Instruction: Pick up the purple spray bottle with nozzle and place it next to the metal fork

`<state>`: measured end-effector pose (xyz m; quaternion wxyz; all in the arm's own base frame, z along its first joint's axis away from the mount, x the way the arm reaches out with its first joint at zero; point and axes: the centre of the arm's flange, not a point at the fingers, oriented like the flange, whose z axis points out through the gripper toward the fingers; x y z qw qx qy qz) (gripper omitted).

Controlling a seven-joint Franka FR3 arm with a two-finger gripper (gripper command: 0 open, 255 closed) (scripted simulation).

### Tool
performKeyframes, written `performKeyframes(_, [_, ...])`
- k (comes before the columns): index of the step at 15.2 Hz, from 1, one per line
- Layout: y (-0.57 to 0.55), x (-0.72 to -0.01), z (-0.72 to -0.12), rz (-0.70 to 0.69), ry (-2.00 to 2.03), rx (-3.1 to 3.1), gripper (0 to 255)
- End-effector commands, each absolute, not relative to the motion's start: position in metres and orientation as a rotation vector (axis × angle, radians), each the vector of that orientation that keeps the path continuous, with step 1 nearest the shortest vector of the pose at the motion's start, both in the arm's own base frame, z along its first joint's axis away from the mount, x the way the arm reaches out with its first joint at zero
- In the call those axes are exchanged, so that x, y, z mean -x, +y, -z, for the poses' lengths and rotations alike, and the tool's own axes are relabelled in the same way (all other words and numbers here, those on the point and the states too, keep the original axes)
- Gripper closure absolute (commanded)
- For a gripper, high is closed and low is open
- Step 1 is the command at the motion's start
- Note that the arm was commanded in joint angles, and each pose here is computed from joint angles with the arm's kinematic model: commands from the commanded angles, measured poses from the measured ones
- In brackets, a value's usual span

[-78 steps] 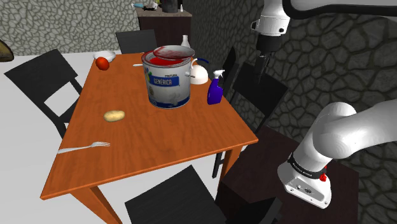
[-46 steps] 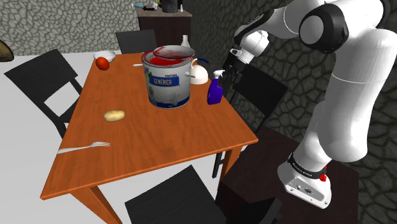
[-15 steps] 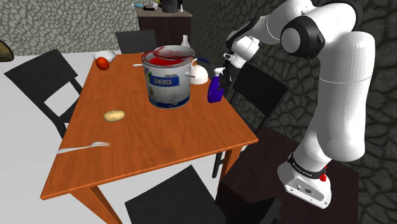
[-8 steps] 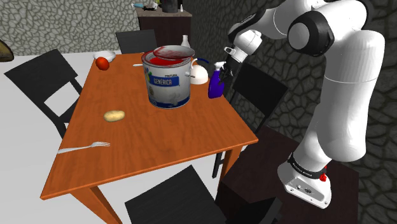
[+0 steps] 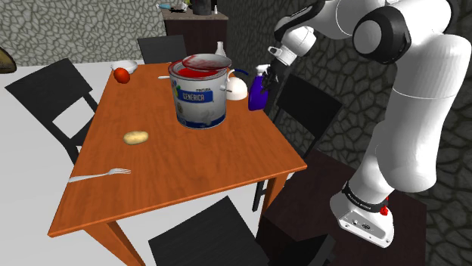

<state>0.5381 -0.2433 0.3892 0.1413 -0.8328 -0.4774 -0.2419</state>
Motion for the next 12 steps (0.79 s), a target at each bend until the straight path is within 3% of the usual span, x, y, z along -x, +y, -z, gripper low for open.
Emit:
performKeyframes(1, [-0.244, -0.538, -0.401, 0.698, -1.378, 2.405, 255])
performKeyframes(12, [-0.244, -0.538, -0.459, 0.698, -1.378, 2.405, 255])
